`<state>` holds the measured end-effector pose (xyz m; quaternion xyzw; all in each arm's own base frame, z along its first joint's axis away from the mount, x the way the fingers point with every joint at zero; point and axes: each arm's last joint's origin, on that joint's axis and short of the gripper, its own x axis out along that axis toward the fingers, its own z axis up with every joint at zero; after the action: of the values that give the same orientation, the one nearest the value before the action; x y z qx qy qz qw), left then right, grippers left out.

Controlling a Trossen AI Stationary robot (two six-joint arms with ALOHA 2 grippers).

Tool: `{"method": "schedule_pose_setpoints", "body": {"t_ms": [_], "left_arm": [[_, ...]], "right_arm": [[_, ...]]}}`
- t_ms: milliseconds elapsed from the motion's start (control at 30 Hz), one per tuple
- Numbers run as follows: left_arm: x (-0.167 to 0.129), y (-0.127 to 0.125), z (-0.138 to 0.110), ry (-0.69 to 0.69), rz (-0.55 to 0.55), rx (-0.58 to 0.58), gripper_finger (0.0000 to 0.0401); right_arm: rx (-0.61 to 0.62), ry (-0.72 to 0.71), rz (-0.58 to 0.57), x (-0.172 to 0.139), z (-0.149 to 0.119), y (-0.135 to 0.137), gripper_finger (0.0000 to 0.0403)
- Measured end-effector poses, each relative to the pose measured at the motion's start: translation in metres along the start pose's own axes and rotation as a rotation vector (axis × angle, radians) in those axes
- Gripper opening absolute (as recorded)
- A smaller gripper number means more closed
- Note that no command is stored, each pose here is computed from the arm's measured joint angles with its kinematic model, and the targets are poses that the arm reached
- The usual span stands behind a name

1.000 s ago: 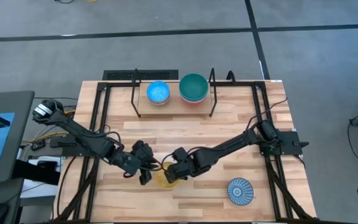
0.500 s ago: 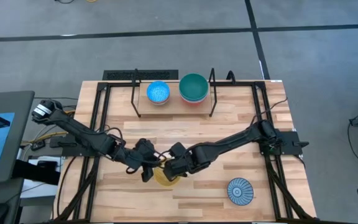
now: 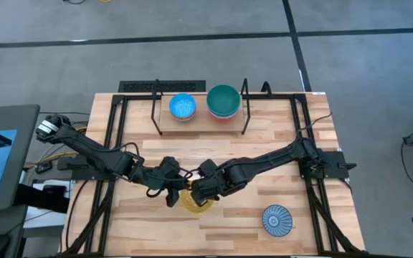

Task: Place and stack bowls onto a shelf
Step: Stack the yellow patterned bowl on top of the light blue patterned bowl on the shelf

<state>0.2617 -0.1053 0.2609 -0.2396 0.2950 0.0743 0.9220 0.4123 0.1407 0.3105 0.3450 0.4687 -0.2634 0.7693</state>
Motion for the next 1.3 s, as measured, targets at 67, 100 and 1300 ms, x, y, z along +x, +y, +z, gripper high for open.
{"method": "schedule_pose_setpoints", "body": {"t_ms": [67,100,1300], "left_arm": [[-0.001,0.000,0.003,0.011,-0.016,-0.001,0.0053],[0.000,0.000,0.004,0.021,-0.026,0.002,0.0053],[0.015,0.056,0.044,-0.046,0.167,0.041,0.0008]], "right_arm": [[-0.053,0.001,-0.001,-0.003,0.005,-0.001,0.0047],[-0.084,0.001,-0.001,-0.005,0.007,-0.002,0.0047],[-0.412,-0.058,-0.060,0.001,0.065,-0.028,0.0049]]}}
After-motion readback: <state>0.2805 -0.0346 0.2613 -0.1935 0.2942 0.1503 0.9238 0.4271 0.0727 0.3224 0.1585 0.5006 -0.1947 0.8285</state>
